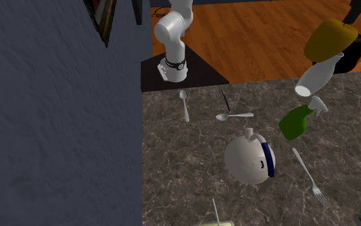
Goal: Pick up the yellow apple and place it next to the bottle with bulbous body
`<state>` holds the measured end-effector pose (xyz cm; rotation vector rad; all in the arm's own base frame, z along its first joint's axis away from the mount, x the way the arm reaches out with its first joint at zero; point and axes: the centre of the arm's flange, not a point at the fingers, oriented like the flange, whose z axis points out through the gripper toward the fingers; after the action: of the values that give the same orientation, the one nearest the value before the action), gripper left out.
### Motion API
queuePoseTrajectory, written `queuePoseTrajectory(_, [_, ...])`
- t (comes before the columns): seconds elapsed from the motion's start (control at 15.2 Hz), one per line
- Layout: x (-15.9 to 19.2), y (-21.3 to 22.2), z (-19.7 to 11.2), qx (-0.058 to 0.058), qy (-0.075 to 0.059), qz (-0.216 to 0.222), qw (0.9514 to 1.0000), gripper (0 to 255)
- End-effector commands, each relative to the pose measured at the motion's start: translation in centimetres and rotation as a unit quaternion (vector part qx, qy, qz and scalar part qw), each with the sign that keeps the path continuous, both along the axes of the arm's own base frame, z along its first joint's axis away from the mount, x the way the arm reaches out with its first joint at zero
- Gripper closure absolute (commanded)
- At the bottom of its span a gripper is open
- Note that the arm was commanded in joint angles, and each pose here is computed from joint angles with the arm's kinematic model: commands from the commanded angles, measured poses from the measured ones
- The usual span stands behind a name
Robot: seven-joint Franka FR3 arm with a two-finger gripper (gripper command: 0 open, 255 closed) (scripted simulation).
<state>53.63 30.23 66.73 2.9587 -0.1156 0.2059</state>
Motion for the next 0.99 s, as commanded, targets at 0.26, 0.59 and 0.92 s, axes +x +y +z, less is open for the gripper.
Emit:
queuePoseTrajectory(0.26, [-0.3, 6.4, -0.5, 0.0, 0.0, -0.001, 1.0, 255])
queuePoseTrajectory(0.59, [-0.3, 6.4, -3.1, 0.0, 0.0, -0.001, 1.0, 255])
queuePoseTrajectory(0.92, [-0.3, 6.4, -5.7, 0.0, 0.0, -0.001, 1.0, 255])
